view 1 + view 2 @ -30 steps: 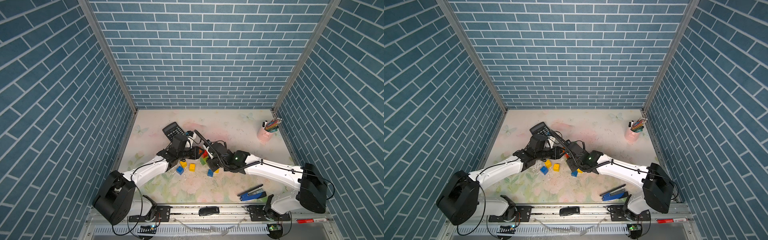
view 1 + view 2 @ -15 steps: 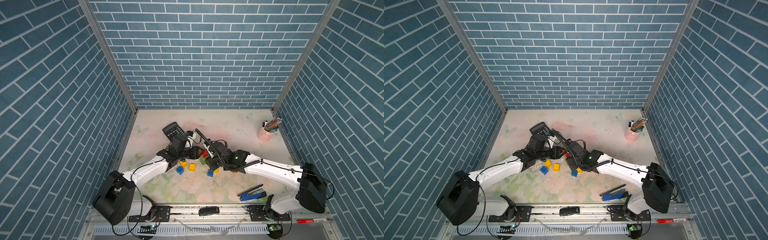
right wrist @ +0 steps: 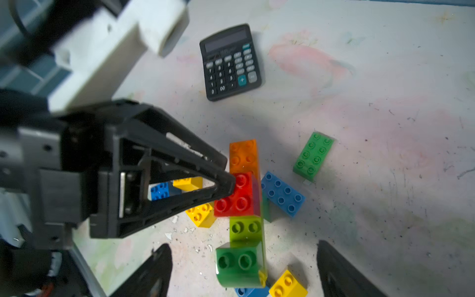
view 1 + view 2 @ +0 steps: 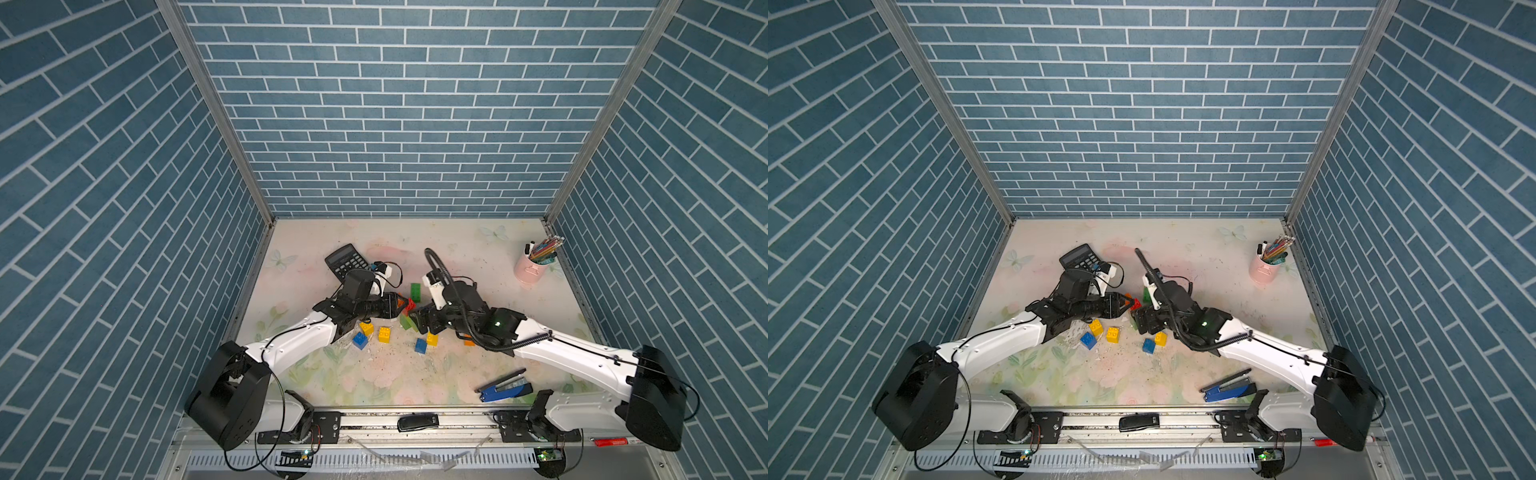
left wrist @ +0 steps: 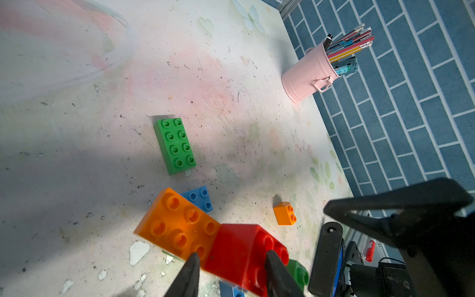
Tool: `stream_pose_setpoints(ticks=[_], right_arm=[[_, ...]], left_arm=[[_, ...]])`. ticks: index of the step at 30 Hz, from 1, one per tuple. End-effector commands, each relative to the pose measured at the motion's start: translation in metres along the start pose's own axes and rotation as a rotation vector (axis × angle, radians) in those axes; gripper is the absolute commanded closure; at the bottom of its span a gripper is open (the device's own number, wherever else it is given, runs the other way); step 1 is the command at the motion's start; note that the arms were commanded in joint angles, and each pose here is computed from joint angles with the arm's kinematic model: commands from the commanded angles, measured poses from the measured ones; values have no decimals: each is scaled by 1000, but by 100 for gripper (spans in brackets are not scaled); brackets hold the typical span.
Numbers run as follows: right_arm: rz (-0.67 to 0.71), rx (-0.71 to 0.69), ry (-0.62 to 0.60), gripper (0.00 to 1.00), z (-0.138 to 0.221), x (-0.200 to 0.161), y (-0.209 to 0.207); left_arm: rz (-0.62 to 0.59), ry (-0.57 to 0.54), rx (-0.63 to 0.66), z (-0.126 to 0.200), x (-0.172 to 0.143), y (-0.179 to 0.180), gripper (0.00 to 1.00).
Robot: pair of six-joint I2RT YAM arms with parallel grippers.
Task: Assemble a fork with lego
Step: Assemble the lego brick with the lego brick.
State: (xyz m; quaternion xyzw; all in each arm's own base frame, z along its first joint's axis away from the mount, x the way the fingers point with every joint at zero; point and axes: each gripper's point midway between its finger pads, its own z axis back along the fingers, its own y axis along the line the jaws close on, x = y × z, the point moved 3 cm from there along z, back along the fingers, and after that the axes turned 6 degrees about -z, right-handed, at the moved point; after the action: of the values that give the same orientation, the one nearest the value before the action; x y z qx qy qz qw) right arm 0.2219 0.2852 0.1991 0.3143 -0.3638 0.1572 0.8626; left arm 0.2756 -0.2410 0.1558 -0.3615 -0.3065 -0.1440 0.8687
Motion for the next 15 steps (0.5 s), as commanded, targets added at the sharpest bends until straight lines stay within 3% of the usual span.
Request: stream_pose_setpoints(ticks=[1, 7, 15], right_arm=[[-223, 194, -121, 12, 9, 21, 6], [-475, 376, -155, 10, 13, 9, -4], [-647, 462, -78, 7, -7, -23, -14]], left_arm=[[48, 116, 102, -2, -32, 25, 57], [42, 120, 108, -2, -30, 26, 57], [43, 125, 105, -3, -30, 26, 57]])
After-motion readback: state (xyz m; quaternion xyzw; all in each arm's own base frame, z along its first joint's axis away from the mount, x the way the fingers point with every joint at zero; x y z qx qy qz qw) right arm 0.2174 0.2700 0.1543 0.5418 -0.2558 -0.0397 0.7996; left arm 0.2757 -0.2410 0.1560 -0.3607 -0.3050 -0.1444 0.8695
